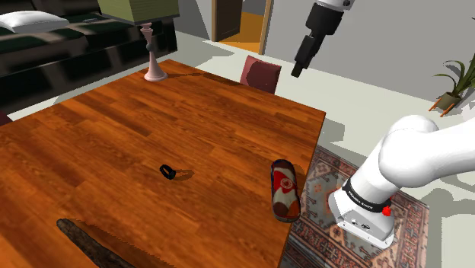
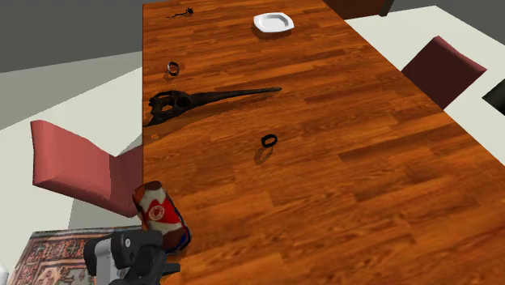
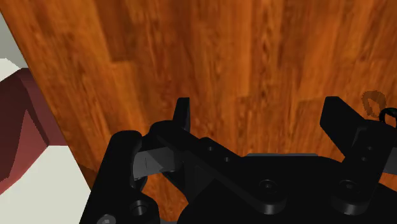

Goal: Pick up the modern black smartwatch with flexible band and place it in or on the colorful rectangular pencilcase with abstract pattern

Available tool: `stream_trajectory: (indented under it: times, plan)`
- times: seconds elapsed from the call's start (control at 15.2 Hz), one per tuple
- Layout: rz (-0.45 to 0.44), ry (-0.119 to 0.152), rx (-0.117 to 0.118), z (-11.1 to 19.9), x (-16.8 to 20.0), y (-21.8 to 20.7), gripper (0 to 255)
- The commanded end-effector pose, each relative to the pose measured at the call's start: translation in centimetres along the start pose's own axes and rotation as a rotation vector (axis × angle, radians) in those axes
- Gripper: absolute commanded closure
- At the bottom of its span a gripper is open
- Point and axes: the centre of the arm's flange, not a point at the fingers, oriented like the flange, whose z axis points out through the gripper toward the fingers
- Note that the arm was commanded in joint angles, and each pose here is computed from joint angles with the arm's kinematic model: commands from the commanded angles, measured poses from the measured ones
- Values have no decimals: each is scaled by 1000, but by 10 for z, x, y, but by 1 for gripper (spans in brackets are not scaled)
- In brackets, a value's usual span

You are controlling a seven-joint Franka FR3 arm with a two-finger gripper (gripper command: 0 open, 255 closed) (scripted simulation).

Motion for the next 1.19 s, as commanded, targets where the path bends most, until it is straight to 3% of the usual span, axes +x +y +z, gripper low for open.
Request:
stream_trajectory:
  times: [0.0, 1.12]
  plan:
    - [0, 0, 0, 0, 0, 0, 0]
    - [-26, 34, -11, 120, 86, -168, 0]
